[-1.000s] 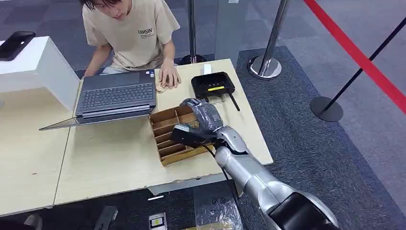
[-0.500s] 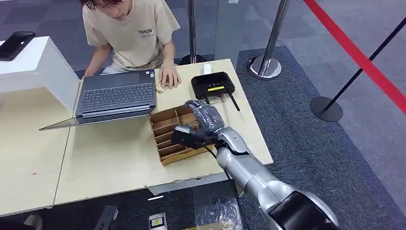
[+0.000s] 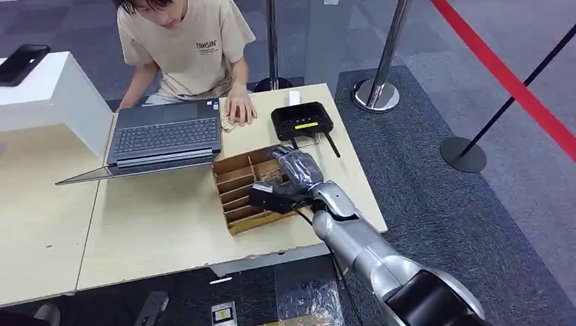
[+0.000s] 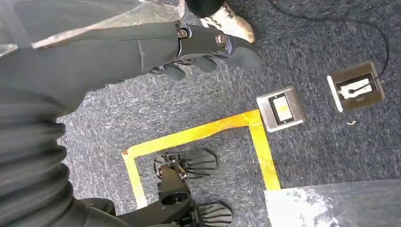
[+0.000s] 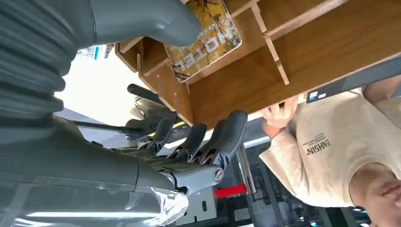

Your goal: Pass the card to the sensor for recognition and then transmit it.

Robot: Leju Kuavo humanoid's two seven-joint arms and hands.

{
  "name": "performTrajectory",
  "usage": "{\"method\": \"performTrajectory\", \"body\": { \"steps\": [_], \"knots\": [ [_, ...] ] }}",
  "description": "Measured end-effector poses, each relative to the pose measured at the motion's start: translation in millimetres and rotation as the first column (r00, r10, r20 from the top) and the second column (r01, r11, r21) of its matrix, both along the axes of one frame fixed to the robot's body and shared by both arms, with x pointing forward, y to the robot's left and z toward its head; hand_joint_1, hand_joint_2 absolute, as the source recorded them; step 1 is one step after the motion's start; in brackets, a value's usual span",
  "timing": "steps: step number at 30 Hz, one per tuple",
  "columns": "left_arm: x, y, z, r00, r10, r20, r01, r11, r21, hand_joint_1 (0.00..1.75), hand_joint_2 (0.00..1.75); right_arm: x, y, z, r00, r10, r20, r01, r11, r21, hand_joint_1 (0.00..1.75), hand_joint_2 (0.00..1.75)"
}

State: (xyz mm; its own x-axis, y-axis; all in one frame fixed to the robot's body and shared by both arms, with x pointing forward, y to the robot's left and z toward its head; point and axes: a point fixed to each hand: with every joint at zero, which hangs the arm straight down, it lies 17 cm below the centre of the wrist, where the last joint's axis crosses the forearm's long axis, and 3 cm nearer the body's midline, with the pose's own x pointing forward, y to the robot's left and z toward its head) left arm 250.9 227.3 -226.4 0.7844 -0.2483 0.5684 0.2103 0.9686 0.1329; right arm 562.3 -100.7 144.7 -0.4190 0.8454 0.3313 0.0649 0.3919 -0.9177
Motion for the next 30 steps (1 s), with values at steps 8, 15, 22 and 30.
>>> {"method": "performTrajectory", "body": {
  "steps": [8, 15, 22, 30],
  "knots": [
    [0.5, -0.3, 0.2, 1.0, 0.001, 0.001, -0.001, 1.0, -0.001, 0.0, 1.75, 0.8, -5.3, -4.5, 1.0, -0.011, -0.002, 0.011, 0.999, -0.03, 0.61, 1.75],
    [2.8, -3.3, 1.3, 1.0, -0.005, -0.001, 0.005, 1.0, -0.007, 0.0, 1.75, 1.1, -4.0, -8.5, 1.0, -0.007, 0.006, 0.007, 0.994, -0.112, 0.63, 1.75],
    [4.4, -4.6, 1.8, 1.0, -0.005, -0.006, 0.005, 1.0, -0.007, 0.0, 1.75, 6.7, -2.6, -0.5, 1.0, -0.002, 0.02, 0.005, 0.989, -0.147, 0.68, 1.75],
    [6.5, -8.0, 3.0, 1.0, -0.009, -0.004, 0.009, 1.0, -0.01, 0.0, 1.75, 8.9, -4.1, -1.8, 1.0, -0.001, 0.015, 0.003, 0.984, -0.177, 0.93, 1.75]
  ]
}}
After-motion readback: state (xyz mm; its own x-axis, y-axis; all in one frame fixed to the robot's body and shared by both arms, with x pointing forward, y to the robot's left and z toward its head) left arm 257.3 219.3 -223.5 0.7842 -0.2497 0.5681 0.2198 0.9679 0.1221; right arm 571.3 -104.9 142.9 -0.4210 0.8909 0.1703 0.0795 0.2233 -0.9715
